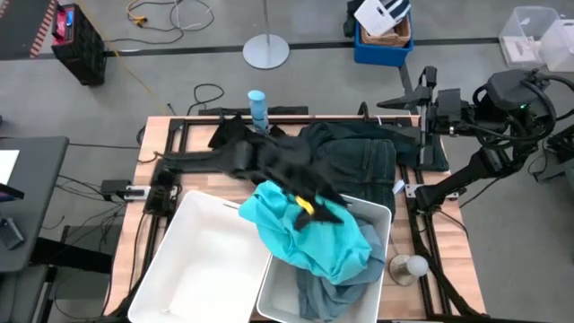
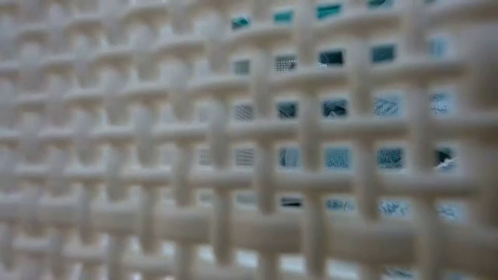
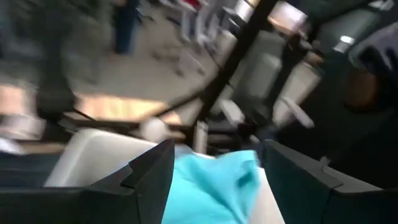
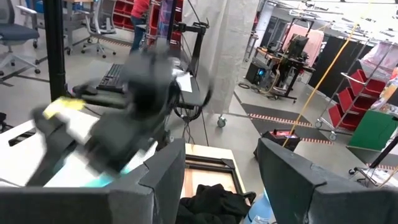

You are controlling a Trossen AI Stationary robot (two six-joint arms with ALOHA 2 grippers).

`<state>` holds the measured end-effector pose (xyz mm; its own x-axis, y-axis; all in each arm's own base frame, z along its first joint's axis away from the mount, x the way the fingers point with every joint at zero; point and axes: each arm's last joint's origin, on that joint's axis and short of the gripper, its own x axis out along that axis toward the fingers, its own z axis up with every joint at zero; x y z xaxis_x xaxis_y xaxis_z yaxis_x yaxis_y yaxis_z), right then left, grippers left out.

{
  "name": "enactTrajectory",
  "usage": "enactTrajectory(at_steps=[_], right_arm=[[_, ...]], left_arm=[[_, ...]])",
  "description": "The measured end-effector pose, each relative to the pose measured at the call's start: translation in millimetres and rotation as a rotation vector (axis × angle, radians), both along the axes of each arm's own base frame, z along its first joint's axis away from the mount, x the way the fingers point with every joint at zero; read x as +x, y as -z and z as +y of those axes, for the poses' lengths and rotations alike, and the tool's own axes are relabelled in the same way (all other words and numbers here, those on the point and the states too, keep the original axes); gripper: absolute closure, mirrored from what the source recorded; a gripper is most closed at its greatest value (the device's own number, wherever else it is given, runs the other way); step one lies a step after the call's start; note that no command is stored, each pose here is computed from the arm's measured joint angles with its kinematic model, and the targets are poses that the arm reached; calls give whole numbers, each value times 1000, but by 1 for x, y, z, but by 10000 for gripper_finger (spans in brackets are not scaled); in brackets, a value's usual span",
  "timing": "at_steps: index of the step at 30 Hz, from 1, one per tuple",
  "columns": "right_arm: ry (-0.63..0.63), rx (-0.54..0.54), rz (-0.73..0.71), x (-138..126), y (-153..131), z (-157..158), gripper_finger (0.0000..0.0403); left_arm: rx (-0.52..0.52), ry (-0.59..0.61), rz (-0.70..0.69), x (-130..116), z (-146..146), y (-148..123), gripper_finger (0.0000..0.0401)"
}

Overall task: Sort clothes
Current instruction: Put the light blue shorts into the right white bin

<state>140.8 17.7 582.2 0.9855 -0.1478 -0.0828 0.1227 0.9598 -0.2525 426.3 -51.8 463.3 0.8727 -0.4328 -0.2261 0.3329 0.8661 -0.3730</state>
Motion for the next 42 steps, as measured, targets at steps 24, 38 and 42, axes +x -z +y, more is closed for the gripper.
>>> enactTrajectory(at_steps=[24,38,42], right_arm=[[6,78,-15,5,0,1,184],[11,126,-17,7,1,1,184],[11,129,-20,7,0,1,184]], left_arm=[[262,-143,825,-66,76,56,140],[371,-63,958,-41,80,96,241],[393,-68,868,-51,80,74,359]])
